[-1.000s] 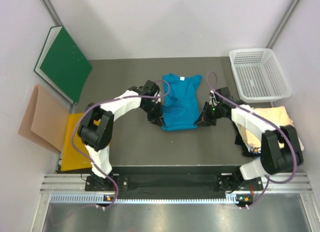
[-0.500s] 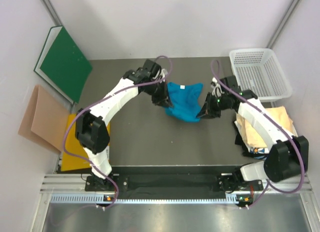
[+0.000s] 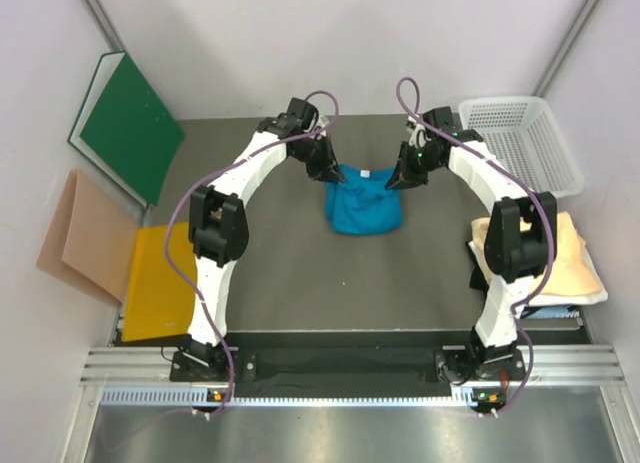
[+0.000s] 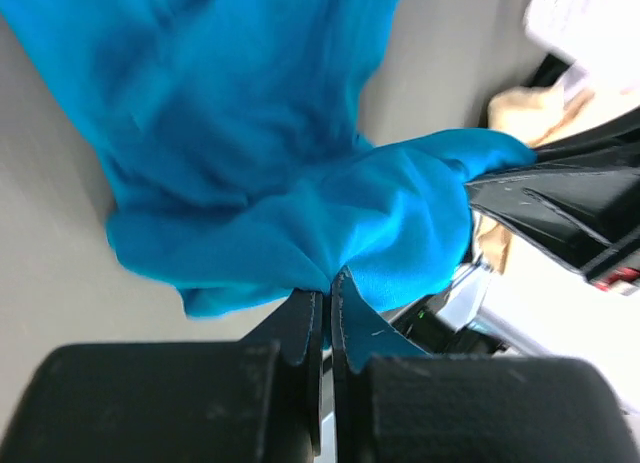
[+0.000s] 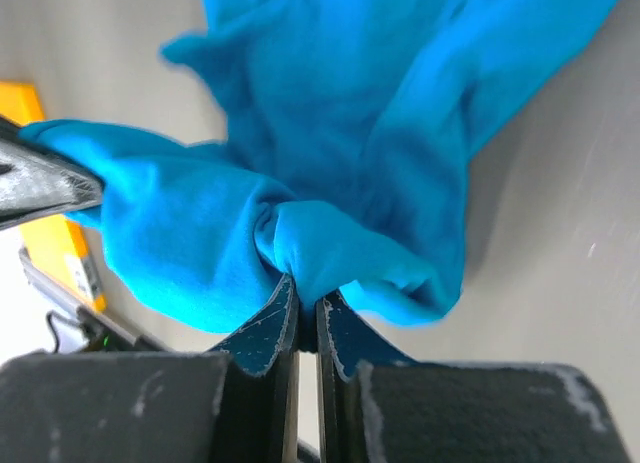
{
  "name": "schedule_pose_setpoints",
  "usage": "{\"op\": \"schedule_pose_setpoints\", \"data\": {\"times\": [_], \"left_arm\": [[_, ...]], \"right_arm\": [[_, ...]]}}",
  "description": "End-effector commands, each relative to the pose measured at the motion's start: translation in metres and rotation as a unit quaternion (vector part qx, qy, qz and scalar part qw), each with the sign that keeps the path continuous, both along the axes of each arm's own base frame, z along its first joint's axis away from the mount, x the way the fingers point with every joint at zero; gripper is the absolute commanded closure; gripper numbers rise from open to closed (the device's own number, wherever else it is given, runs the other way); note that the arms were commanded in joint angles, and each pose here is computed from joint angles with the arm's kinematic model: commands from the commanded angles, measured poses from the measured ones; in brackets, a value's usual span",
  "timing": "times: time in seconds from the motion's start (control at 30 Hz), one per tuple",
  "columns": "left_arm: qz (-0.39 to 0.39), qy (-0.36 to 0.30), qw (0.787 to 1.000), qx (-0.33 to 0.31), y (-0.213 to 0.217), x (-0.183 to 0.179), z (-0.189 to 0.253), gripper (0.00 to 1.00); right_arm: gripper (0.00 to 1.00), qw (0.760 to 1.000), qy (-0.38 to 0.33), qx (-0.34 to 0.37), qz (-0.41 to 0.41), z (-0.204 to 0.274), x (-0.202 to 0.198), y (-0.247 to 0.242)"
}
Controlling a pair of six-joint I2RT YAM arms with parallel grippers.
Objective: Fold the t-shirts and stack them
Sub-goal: Fold the long partially folded tshirt into a neat square
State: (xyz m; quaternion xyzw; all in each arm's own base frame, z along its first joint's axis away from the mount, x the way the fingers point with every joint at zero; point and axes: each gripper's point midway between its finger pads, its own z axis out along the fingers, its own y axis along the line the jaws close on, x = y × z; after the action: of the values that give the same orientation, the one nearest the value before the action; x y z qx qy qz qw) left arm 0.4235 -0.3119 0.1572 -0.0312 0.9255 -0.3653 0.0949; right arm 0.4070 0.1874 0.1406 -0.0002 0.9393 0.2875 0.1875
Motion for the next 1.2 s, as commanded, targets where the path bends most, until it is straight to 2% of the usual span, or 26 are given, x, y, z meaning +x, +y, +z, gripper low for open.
{"op": "schedule_pose_setpoints", "data": {"times": [0.0,0.1,0.13,0.17,0.2,0.23,0.27,0.3,0.37,0.4,0.47,0.5,0.53,0.57,0.6,0.63,0.7,0.83,0.97,1.17], "left_arm": [[0.011,-0.040,0.997,-0.068,-0.001,0.038,0.028,1.00],[0.032,-0.035,0.993,-0.107,0.004,0.062,0.023,1.00],[0.041,-0.030,0.992,-0.116,0.009,0.072,0.016,0.98],[0.042,-0.041,0.989,-0.132,0.009,0.082,0.017,0.94],[0.041,-0.027,0.987,-0.150,0.007,0.088,0.011,0.82],[0.044,-0.028,0.986,-0.161,0.013,0.096,0.012,0.32],[0.046,-0.024,0.985,-0.165,0.017,0.100,0.009,0.14],[0.044,-0.030,0.984,-0.168,0.019,0.106,0.010,0.01],[0.050,-0.041,0.983,-0.172,0.033,0.114,0.013,0.01],[0.047,-0.050,0.983,-0.170,0.039,0.113,0.015,0.01],[0.057,-0.056,0.984,-0.162,0.059,0.115,0.014,0.01],[0.057,-0.051,0.985,-0.152,0.067,0.109,0.007,0.01],[0.064,-0.045,0.986,-0.146,0.079,0.108,0.003,0.01],[0.066,-0.038,0.987,-0.141,0.084,0.105,-0.003,0.01],[0.070,-0.020,0.989,-0.128,0.092,0.097,-0.015,0.01],[0.075,-0.019,0.990,-0.115,0.097,0.096,-0.021,0.01],[0.069,-0.008,0.992,-0.107,0.097,0.087,-0.034,0.01],[0.055,0.000,0.993,-0.105,0.092,0.074,-0.045,0.01],[0.047,0.012,0.994,-0.096,0.090,0.063,-0.058,0.01],[0.044,0.013,0.996,-0.082,0.095,0.054,-0.064,0.01]], "right_arm": [[0.95,0.997,-0.081,0.003,-0.010,0.021,0.055,-0.001],[0.95,0.995,-0.094,0.005,-0.031,0.019,0.084,-0.001],[0.95,0.996,-0.082,0.006,-0.042,0.007,0.093,-0.001],[0.95,0.994,-0.096,0.010,-0.048,0.016,0.105,0.000],[0.94,0.995,-0.083,0.006,-0.057,0.001,0.113,-0.001],[0.94,0.994,-0.081,0.010,-0.071,0.000,0.120,-0.002],[0.94,0.992,-0.090,0.013,-0.083,0.005,0.131,-0.004],[0.92,0.991,-0.087,0.006,-0.099,-0.004,0.139,-0.008],[0.91,0.986,-0.101,0.016,-0.133,-0.003,0.155,-0.012],[0.76,0.981,-0.114,0.005,-0.156,0.000,0.162,-0.019],[0.63,0.974,-0.136,0.012,-0.183,0.006,0.168,-0.021],[0.47,0.966,-0.160,0.007,-0.202,0.026,0.169,-0.027],[0.39,0.965,-0.159,-0.001,-0.208,0.022,0.163,-0.030],[0.26,0.959,-0.176,-0.008,-0.220,0.031,0.164,-0.035],[0.20,0.954,-0.195,-0.007,-0.226,0.053,0.157,-0.039],[0.12,0.955,-0.183,-0.017,-0.231,0.043,0.146,-0.044],[0.00,0.952,-0.195,-0.016,-0.234,0.057,0.135,-0.048],[0.00,0.968,-0.141,-0.023,-0.207,0.023,0.107,-0.045],[0.00,0.980,-0.068,0.000,-0.186,-0.025,0.078,-0.031],[0.01,0.982,0.013,-0.003,-0.190,-0.093,0.053,-0.027]]}}
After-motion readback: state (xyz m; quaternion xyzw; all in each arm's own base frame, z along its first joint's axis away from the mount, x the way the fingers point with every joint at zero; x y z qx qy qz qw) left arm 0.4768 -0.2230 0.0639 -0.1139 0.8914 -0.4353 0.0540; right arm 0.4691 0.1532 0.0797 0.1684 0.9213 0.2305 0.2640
